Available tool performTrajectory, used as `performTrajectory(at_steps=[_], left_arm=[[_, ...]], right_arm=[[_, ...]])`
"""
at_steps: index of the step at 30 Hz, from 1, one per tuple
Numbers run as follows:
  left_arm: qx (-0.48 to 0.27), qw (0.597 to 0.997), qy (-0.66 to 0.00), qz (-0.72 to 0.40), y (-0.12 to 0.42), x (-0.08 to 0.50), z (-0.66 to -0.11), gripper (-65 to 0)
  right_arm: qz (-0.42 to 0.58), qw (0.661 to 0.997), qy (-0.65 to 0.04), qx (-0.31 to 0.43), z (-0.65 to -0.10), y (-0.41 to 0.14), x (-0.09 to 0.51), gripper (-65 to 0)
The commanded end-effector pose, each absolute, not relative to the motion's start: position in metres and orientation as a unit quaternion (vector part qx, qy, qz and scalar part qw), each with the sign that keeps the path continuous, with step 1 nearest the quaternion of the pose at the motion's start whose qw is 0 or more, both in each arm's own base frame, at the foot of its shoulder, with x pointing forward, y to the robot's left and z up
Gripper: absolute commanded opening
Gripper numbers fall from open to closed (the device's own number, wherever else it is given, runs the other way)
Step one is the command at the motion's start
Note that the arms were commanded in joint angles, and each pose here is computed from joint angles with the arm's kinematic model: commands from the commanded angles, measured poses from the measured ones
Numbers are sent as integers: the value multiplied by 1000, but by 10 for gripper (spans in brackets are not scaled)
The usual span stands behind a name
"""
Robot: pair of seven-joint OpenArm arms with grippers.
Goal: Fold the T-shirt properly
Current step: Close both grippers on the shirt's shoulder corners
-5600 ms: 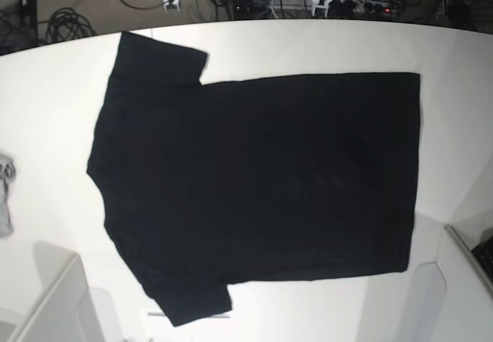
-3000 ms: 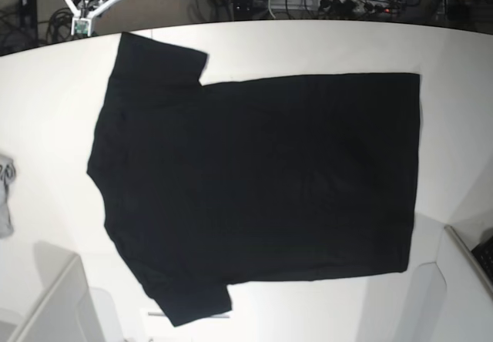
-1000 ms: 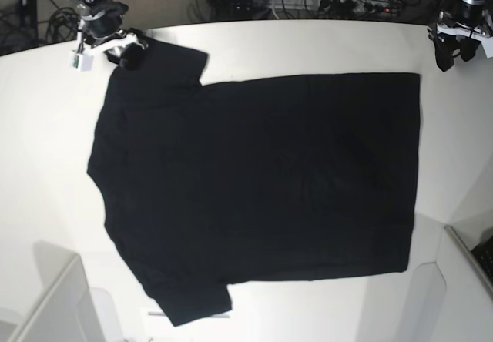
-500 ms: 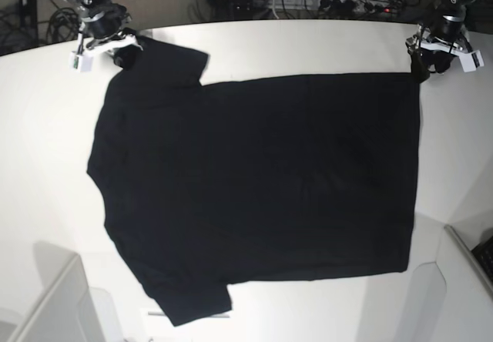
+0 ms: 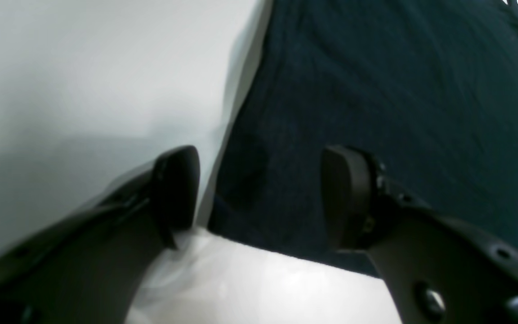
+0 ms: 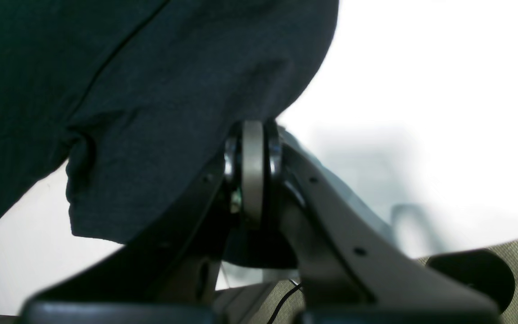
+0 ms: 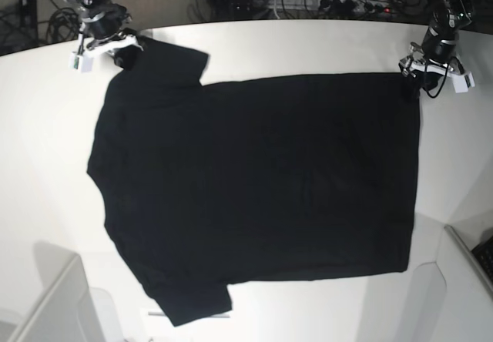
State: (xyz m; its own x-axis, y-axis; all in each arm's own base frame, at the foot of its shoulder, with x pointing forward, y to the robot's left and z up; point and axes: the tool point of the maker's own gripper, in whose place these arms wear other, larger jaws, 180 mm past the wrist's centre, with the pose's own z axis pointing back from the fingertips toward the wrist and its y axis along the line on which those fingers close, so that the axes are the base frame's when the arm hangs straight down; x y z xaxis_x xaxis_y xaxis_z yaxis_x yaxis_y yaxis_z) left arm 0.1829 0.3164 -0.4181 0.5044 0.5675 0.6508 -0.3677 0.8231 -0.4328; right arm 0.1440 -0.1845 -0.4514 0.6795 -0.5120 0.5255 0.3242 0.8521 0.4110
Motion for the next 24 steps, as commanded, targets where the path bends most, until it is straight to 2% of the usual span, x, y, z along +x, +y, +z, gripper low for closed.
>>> performTrajectory(at_steps=[1, 3, 5, 10, 15, 24], left_arm=[[-122, 868, -398, 272, 312, 175, -425, -248], [-123, 868, -397, 271, 310, 175, -425, -252], [-134, 872, -390, 263, 300, 177, -429, -308], [-142, 876, -385, 253, 291, 180, -431, -650], [-137, 877, -389, 245, 291, 179, -426, -650], [-74, 904, -391, 160, 292, 167, -404, -650]], right_arm=[[-223, 932, -256, 126, -471, -182, 114, -650], [-224, 932, -255, 125, -472, -182, 113, -650], [-224, 932, -256, 125, -471, -182, 113, -650], [-223, 932, -258, 124, -471, -183, 114, -650], [-210, 932, -272, 116, -460, -188, 119, -650], [-178, 929, -311, 96, -420, -193, 120, -650]])
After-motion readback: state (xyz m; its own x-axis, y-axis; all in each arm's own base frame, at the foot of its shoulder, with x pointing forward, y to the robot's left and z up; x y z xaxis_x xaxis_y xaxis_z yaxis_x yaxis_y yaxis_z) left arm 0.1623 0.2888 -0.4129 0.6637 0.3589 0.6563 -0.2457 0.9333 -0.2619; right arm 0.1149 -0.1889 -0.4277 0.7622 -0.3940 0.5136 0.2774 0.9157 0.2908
